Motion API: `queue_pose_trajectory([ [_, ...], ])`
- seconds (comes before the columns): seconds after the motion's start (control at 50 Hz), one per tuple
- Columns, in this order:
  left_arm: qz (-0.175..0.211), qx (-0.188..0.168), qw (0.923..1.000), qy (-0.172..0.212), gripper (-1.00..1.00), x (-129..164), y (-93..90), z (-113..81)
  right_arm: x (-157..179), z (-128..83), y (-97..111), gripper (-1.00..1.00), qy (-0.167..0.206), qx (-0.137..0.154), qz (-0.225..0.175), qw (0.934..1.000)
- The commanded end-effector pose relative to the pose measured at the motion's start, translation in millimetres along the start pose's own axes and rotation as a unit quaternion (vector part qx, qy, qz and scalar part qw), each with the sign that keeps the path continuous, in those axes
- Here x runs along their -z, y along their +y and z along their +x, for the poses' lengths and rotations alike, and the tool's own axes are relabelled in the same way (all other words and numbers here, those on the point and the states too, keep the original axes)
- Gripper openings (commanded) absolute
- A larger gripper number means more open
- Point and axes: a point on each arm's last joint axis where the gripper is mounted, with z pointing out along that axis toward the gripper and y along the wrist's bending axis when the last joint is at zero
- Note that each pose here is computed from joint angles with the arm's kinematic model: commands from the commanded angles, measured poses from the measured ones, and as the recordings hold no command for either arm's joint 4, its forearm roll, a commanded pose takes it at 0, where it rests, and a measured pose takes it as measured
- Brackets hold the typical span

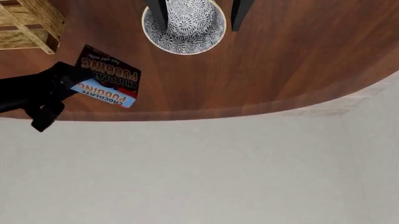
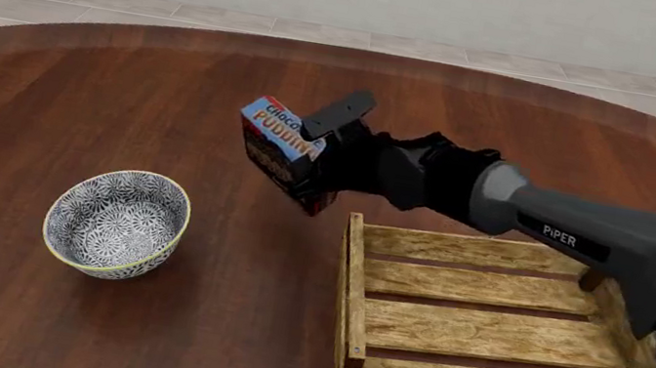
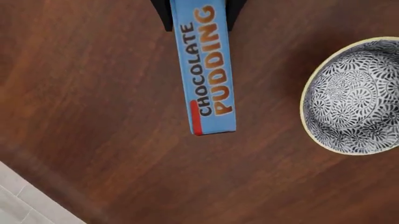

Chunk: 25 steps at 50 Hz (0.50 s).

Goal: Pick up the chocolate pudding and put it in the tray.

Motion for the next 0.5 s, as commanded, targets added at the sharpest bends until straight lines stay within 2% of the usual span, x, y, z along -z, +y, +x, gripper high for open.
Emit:
queue_pose_trajectory([
  [0.02, -0.001, 0.002, 1.0, -0.003, 1.0, 0, 0.1, -0.6, 25, -22, 2, -1.0, -0.03, -0.004, -0.001, 0.9995],
  [0.32, -0.003, 0.005, 1.0, -0.008, 1.0, 0, 0.3, 3.9, 57, -52, -5, -1.0, -0.05, 0.016, 0.005, 0.9986],
  [0.5, -0.002, 0.007, 0.9999, -0.011, 1.0, 2, 0.4, -14.9, 86, -68, -7, -1.0, -0.061, 0.025, 0.007, 0.9978],
])
